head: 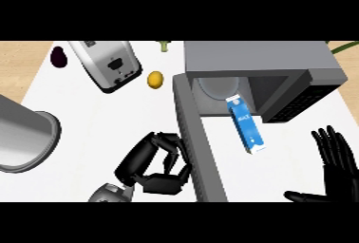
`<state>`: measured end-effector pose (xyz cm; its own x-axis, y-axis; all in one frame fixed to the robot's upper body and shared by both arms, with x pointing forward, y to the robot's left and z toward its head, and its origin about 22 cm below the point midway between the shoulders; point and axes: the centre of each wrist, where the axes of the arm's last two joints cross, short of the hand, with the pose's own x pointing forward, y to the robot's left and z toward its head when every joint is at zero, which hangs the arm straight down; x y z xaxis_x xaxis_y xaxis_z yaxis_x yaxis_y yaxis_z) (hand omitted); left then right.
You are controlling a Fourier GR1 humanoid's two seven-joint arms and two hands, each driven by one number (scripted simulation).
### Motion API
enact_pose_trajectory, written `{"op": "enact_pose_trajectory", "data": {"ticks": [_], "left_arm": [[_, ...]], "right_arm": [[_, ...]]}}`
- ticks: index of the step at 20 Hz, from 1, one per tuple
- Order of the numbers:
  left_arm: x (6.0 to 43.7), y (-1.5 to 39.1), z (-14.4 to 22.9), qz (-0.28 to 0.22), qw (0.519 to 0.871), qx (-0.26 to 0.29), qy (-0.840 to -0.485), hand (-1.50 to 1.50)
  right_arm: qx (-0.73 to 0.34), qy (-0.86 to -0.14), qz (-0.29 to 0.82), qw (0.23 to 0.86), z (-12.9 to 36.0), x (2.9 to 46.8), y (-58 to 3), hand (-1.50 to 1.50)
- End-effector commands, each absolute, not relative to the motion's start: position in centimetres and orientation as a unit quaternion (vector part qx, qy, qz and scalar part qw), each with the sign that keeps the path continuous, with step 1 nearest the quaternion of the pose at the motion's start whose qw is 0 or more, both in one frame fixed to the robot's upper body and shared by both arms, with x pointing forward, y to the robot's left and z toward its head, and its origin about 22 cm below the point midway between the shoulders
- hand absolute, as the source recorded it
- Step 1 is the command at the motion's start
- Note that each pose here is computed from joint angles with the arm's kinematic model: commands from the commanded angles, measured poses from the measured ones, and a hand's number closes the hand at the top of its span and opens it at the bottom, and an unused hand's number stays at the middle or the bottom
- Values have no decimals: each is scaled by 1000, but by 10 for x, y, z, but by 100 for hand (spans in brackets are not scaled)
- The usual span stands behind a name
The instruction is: Pick up the milk, place it into the microwave and close the microwave
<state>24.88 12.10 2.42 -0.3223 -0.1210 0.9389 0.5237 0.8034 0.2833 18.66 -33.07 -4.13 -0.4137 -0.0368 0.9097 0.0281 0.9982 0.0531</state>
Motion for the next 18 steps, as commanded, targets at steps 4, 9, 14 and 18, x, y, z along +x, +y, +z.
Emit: {"op": "enact_pose_trajectory", "data": {"ticks": [4, 9, 14, 18], "left_arm": [[270, 62, 0, -359, 581, -125, -720, 150], [258, 35, -24, -361, 609, -113, -697, 150], [272, 18, -20, -390, 622, -128, -667, 150], [281, 7, -3, -354, 610, -133, -696, -150]], "right_arm": [[10, -854, -11, 521, -5, 187, -345, -150], [41, -862, -2, 505, 18, 187, -355, -150], [81, -866, 26, 493, 41, 202, -345, -150], [119, -870, 49, 475, 53, 221, -323, -150]]}}
